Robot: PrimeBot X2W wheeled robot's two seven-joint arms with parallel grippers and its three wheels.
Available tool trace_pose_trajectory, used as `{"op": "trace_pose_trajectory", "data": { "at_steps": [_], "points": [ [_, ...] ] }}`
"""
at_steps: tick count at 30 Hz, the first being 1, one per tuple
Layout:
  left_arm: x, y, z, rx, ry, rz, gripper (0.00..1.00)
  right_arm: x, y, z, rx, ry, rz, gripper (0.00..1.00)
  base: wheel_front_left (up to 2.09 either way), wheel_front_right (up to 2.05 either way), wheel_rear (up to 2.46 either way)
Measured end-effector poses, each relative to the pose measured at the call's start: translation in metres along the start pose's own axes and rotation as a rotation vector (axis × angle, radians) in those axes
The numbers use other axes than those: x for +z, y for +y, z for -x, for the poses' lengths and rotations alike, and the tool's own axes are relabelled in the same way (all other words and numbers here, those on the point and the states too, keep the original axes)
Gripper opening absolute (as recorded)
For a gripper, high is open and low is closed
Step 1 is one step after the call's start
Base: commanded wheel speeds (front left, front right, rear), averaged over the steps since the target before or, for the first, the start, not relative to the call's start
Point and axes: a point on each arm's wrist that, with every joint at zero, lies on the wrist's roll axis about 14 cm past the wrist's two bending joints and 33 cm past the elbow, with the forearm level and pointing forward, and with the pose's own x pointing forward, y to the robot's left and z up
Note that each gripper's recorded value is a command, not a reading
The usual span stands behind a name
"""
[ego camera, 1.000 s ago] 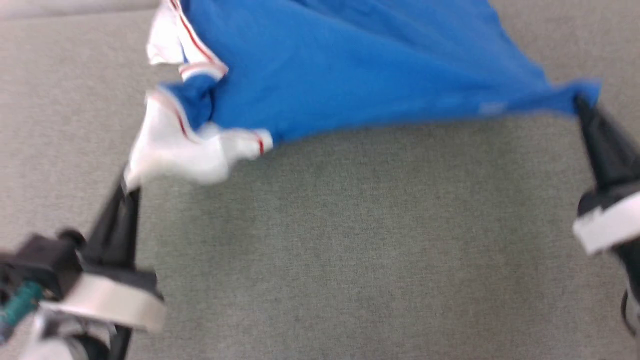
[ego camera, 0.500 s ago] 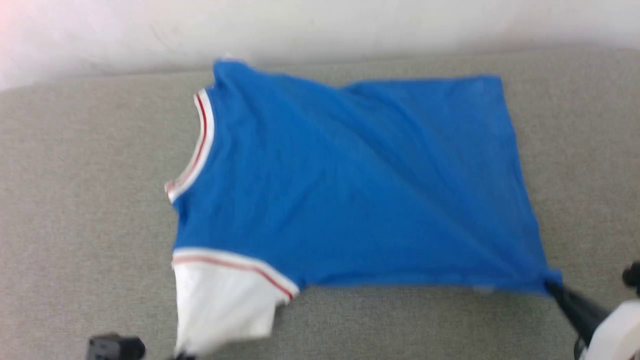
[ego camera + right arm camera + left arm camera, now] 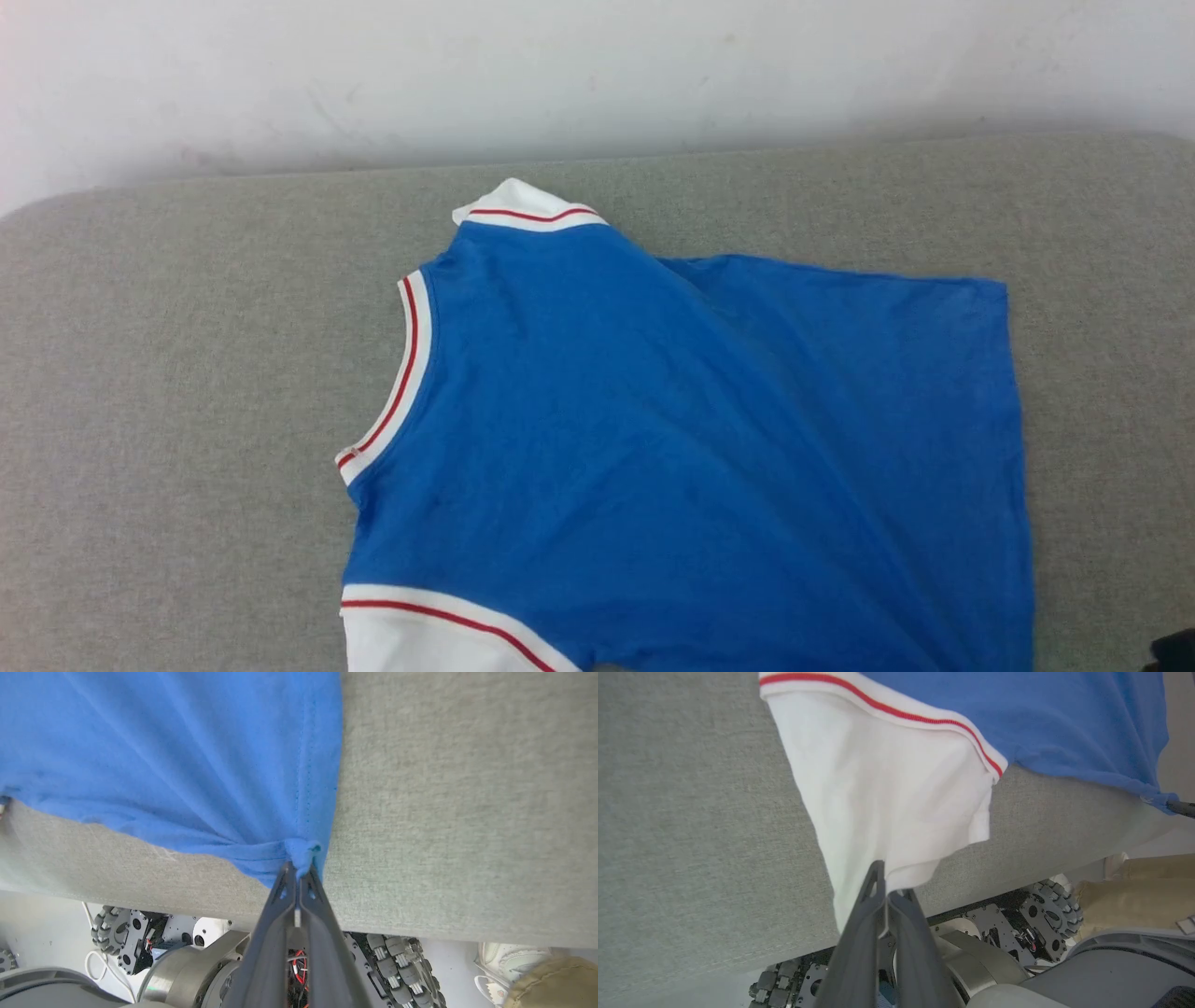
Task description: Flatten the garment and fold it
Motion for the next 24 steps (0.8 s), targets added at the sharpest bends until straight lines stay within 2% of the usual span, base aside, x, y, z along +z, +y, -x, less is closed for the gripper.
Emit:
{"op": "trace_pose_trajectory", "data": {
  "at_steps": [6,17,21,24],
  "points": [
    [0.043,0.012,0.000,0.045,-0.170,-0.080,0.00,0.031,0.008,0.002,0.014,-0.118,0.022,0.00,0.00,0.00,0.00],
    [0.160,0.010,-0.011,0.048,-0.501,-0.348,0.00,0.126,0.014,0.001,0.006,-0.405,0.155,0.00,0.00,0.00,0.00],
    [0.192,0.009,-0.025,0.029,-0.555,-0.436,0.00,0.156,0.014,-0.004,-0.003,-0.473,0.191,0.00,0.00,0.00,0.00],
    [0.209,0.009,-0.042,0.010,-0.566,-0.467,0.00,0.164,0.011,-0.015,-0.011,-0.464,0.205,0.00,0.00,0.00,0.00]
  ]
}}
